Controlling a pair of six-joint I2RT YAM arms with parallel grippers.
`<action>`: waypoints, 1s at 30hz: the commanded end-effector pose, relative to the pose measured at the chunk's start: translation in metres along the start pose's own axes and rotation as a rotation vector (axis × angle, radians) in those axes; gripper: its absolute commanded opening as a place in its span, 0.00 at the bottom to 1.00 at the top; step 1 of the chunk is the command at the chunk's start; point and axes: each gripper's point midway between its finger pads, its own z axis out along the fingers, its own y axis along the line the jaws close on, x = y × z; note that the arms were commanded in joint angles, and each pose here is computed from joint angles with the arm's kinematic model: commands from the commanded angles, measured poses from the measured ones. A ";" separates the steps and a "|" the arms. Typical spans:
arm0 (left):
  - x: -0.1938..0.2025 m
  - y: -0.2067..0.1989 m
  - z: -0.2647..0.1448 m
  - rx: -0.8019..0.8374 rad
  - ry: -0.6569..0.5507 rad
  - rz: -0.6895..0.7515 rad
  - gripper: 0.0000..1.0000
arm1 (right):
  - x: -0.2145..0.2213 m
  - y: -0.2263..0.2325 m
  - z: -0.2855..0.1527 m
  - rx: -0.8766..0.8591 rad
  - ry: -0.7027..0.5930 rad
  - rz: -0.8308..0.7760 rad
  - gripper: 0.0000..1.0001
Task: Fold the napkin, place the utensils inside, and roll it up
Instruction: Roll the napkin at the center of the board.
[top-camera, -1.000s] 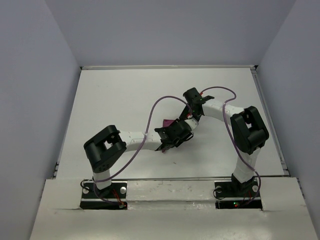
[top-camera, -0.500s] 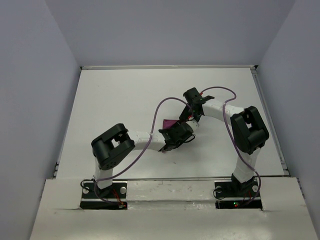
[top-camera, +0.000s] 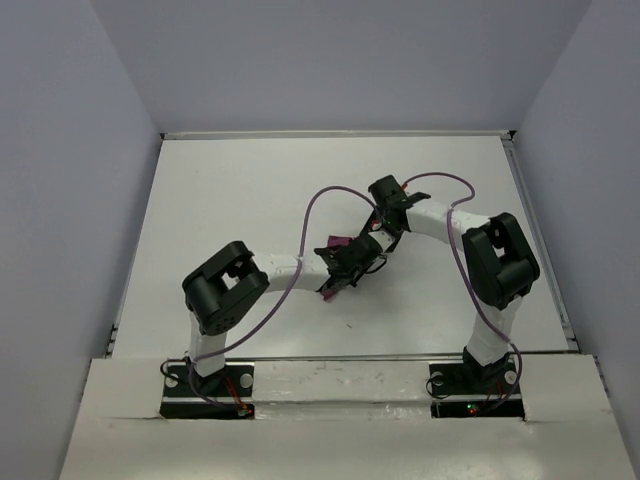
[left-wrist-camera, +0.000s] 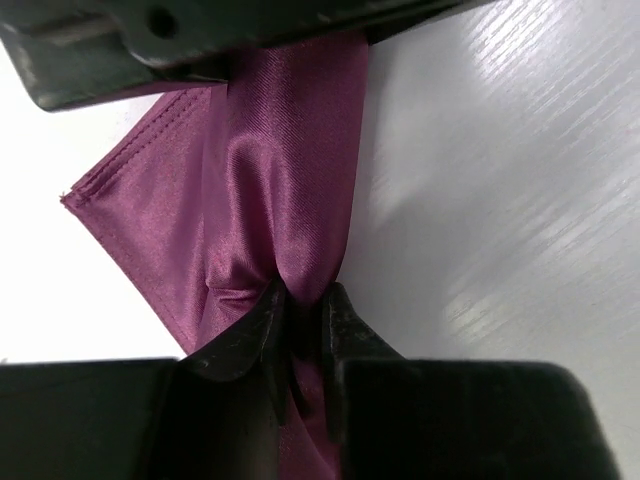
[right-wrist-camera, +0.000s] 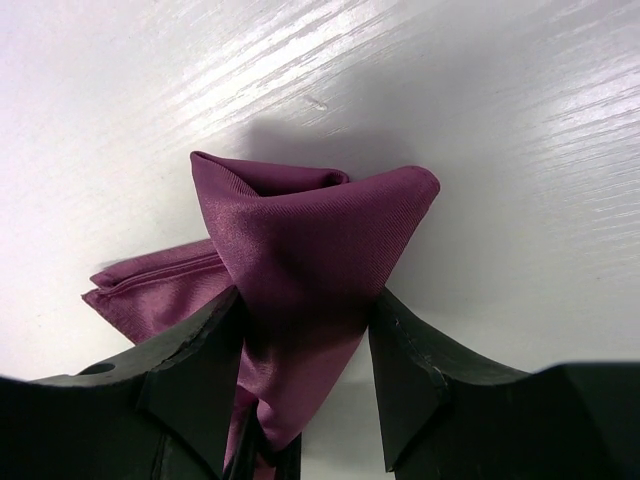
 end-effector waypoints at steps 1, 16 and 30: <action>0.005 -0.027 -0.010 0.244 0.086 -0.060 0.00 | 0.002 0.001 -0.011 -0.043 -0.014 -0.079 0.06; -0.007 -0.020 -0.041 0.645 0.250 -0.297 0.00 | -0.019 0.009 -0.045 -0.078 -0.107 -0.090 0.89; -0.014 -0.001 -0.043 0.839 0.272 -0.519 0.00 | -0.115 -0.061 -0.121 0.004 -0.359 0.067 0.98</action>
